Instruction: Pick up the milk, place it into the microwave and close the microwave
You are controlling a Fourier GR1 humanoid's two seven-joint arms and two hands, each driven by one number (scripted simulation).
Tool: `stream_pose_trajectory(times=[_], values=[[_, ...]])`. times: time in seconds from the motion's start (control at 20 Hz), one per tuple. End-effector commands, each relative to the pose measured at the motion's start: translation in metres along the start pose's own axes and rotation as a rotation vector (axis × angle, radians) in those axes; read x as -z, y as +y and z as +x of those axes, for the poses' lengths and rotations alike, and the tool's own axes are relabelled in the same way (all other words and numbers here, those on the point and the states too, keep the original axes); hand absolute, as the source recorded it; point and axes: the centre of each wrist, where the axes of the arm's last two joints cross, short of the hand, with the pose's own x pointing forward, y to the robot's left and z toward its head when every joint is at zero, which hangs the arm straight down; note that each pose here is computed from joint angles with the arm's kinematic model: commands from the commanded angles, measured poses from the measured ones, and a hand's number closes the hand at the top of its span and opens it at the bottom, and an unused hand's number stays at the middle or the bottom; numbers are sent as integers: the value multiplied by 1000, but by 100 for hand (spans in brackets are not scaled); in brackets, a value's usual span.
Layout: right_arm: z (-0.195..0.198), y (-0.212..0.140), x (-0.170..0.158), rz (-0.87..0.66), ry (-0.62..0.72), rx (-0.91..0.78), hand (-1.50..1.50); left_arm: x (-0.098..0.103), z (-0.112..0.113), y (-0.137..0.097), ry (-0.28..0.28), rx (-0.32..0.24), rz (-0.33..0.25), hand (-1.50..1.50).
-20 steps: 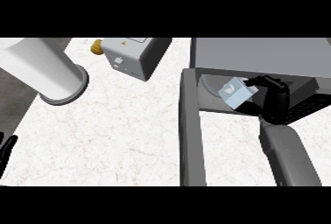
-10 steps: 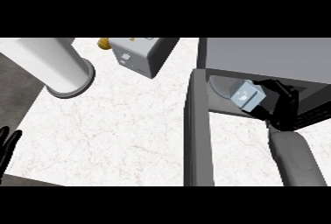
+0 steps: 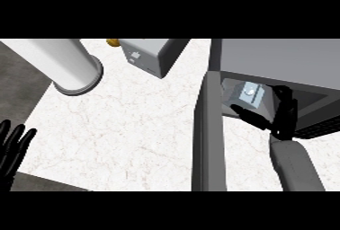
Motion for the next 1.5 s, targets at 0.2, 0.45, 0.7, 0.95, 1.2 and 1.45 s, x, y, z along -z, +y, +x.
stream_pose_trajectory(times=[0.2,0.45,0.7,0.95,1.2,1.45], values=[[-2,40,26,61,282,92,-150,7,-3,-8,-3,-7,-38,-150],[-2,51,34,75,332,84,-150,13,-9,-13,11,-1,-43,-150],[-13,49,84,139,451,50,-150,15,-9,-17,18,5,-29,-150],[-11,54,113,208,483,88,-150,20,-12,-28,12,0,-20,-150],[-17,57,106,245,485,165,-150,21,-12,-36,-2,15,-12,-150],[-23,59,94,242,507,181,-150,23,-17,-42,0,23,-5,-150]])
